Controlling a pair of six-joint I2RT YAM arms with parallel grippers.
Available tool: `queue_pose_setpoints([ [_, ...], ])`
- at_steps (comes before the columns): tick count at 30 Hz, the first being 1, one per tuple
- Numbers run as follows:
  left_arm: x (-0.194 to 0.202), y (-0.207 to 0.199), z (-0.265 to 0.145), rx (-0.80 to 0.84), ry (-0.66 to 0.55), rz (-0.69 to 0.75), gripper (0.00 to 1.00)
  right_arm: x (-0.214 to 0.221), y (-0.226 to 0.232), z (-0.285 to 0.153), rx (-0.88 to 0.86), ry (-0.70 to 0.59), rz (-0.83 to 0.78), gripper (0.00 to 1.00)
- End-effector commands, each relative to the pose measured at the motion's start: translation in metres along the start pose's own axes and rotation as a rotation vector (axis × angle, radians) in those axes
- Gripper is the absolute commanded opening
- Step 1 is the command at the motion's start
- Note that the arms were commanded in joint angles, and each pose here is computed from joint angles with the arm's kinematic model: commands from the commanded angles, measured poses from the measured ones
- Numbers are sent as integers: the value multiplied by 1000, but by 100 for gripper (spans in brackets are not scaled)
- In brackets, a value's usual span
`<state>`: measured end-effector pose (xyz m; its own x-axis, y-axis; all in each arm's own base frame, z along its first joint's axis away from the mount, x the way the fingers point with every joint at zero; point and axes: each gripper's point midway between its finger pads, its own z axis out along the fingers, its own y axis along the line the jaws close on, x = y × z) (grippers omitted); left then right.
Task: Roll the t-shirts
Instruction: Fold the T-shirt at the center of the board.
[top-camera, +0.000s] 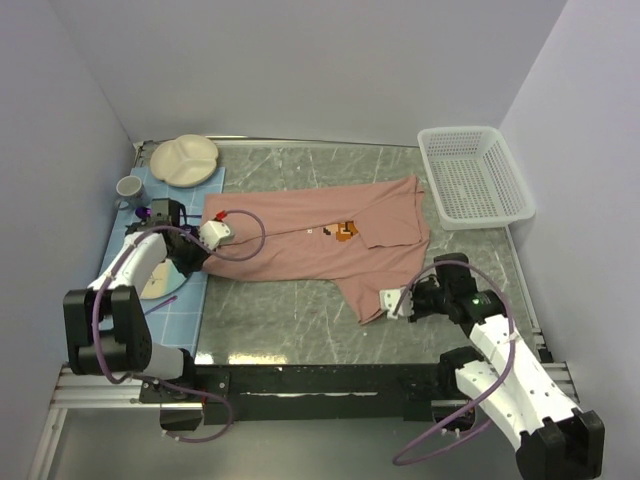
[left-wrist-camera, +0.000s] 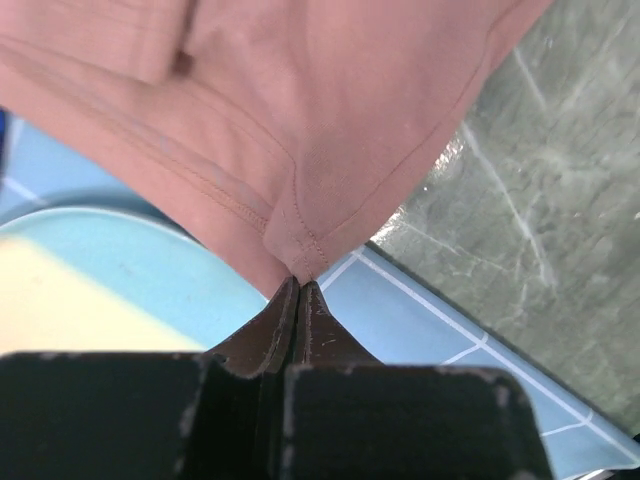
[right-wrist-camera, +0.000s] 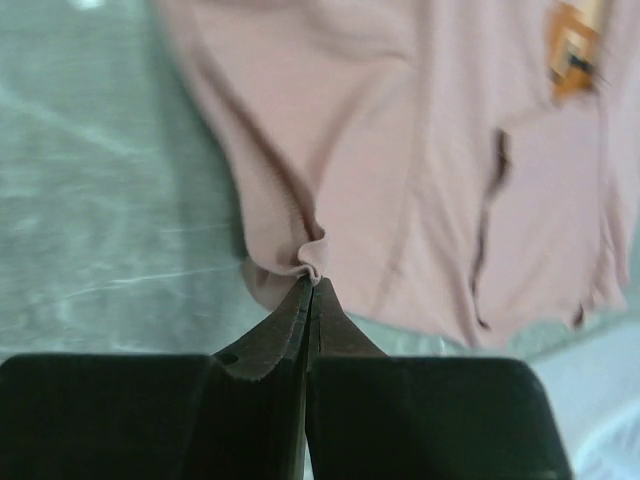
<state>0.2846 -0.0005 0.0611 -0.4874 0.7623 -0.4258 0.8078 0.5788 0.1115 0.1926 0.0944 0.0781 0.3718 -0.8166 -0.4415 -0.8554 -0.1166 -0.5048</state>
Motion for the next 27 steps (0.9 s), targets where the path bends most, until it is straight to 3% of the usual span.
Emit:
queue_pose_setpoints([
  [1,-14,-3,-12,-17,-69,-58,1,0,-64,-23,257,42,191,0],
  [10,-33,16,-25,-83,-110,-133,1,-2,-166,-54,535,17,445,0],
  [27,-58,67,-13,-186,-154,-444,1,32,-278,-40,667,12,653,0],
])
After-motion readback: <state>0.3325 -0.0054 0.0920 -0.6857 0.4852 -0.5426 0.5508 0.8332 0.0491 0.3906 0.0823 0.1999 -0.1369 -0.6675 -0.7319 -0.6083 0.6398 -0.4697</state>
